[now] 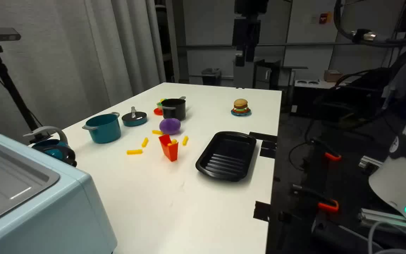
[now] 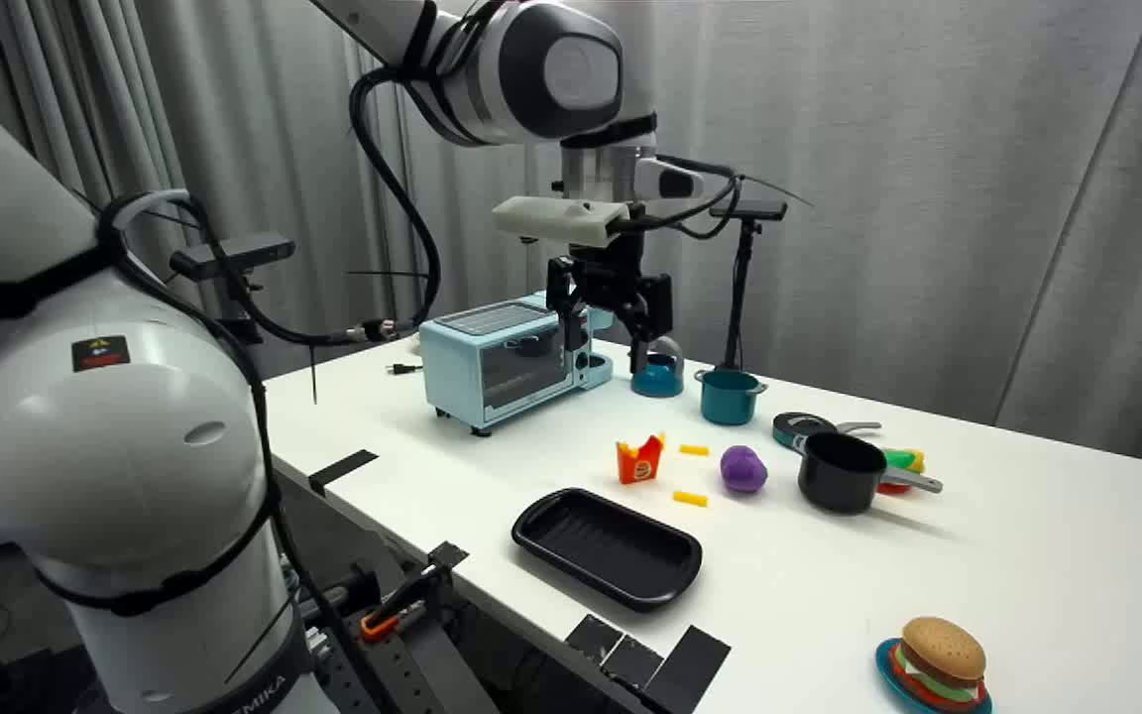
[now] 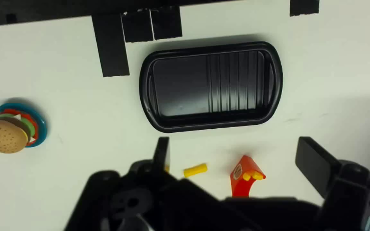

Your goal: Put a yellow chip in the red box on the table

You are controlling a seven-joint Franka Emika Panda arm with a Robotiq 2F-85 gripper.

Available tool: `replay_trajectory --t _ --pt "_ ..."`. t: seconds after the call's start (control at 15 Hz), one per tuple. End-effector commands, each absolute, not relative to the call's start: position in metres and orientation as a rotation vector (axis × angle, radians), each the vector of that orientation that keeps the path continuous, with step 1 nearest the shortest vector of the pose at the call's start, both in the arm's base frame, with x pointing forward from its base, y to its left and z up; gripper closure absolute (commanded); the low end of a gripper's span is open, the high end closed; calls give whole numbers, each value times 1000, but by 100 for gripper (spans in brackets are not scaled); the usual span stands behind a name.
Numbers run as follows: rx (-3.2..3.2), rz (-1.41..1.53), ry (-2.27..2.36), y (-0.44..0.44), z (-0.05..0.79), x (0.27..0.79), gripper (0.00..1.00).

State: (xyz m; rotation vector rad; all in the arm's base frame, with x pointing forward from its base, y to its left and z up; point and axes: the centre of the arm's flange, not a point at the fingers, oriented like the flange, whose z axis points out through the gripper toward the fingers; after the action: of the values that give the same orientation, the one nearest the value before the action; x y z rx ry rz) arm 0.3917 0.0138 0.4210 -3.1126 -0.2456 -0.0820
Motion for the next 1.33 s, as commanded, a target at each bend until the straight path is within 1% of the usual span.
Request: replay_trajectory --t 0.0,0.87,1.27 --pt "-3113 -81 -246 14 421 392 0" --pt "-3113 -79 -246 14 420 392 0" --pt "-3132 7 -228 1 405 435 0"
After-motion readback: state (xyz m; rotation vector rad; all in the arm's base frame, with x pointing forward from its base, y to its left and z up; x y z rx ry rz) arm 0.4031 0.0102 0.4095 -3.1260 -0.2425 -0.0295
